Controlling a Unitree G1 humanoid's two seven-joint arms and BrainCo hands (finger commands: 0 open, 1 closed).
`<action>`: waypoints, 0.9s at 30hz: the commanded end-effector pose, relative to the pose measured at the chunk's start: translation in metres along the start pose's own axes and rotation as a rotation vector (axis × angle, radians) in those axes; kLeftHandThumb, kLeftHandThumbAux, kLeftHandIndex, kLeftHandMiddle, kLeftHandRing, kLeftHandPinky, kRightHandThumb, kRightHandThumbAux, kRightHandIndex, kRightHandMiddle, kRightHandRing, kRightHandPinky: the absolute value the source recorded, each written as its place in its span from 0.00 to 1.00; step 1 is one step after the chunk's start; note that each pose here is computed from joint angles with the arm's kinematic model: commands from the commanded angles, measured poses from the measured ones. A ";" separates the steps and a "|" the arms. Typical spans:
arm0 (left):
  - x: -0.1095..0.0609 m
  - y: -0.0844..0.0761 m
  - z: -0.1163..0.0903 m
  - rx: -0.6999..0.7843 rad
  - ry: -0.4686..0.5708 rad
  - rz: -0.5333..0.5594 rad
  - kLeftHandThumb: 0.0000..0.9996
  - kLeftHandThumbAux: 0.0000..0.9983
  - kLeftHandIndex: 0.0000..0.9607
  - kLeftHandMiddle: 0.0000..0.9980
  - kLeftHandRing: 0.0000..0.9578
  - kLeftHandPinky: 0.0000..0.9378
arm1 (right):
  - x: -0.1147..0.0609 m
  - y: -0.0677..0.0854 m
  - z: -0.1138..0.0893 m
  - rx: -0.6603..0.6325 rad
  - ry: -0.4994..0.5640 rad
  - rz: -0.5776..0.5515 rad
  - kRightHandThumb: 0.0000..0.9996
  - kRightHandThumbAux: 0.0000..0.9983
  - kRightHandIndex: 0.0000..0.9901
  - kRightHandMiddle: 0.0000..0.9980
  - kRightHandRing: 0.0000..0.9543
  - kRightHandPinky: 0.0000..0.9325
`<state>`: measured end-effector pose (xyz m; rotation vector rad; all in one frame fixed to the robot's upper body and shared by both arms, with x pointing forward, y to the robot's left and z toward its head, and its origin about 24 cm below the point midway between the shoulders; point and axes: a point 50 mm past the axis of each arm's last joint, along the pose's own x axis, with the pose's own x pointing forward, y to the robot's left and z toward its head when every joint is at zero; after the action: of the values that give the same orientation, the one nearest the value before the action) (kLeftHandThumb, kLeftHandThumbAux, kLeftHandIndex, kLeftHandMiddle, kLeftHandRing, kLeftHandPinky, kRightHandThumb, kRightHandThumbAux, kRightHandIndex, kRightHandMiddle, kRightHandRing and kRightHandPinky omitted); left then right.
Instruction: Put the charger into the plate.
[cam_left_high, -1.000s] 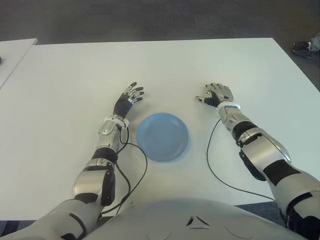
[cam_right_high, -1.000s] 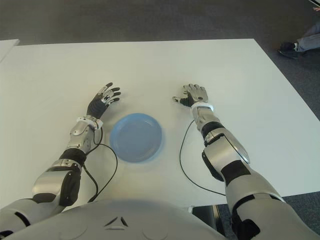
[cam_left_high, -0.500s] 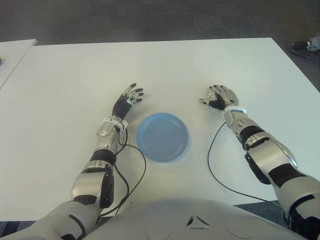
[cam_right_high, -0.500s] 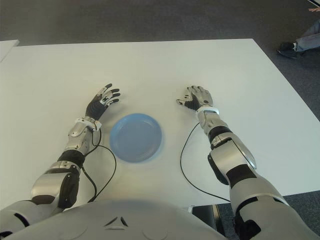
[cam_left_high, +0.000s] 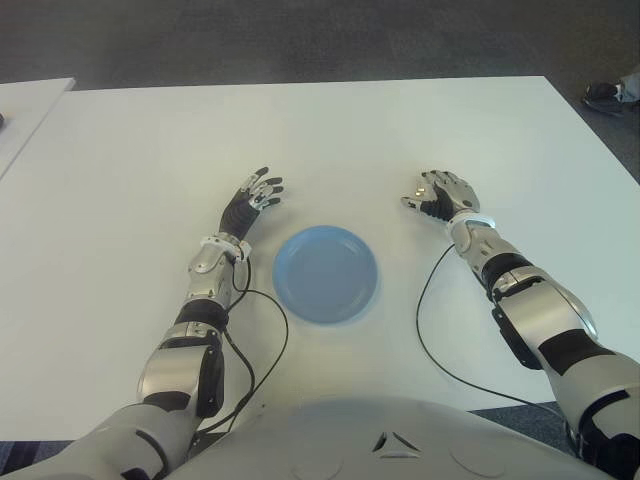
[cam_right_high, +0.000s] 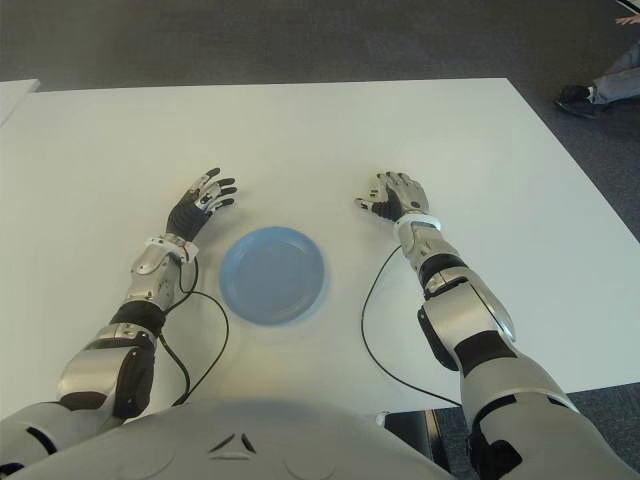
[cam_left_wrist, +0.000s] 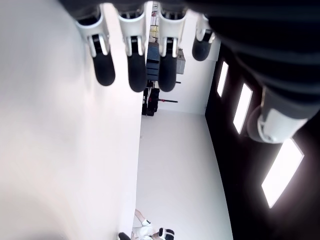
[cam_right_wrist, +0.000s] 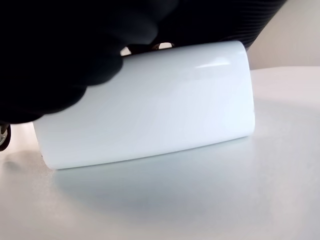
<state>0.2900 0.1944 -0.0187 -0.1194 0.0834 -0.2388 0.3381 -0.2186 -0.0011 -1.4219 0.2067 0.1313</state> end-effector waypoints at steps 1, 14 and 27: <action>-0.012 0.004 -0.013 -0.012 0.061 0.008 0.00 0.48 0.07 0.21 0.22 0.23 | -0.019 0.036 -0.013 0.020 0.060 0.134 0.33 0.23 0.00 0.00 0.00 0.00; -0.015 0.007 -0.012 0.003 0.066 0.010 0.00 0.47 0.07 0.21 0.22 0.23 | -0.023 0.040 -0.018 0.024 0.068 0.112 0.30 0.24 0.00 0.00 0.00 0.00; -0.015 0.009 -0.012 0.015 0.071 0.013 0.00 0.46 0.06 0.20 0.22 0.23 | -0.026 0.041 -0.021 -0.028 0.038 0.099 0.28 0.26 0.00 0.00 0.00 0.00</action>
<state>0.2858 0.2012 -0.0181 -0.0968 0.0841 -0.2349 0.3287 -0.2277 -0.0071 -1.4265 0.1874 0.0923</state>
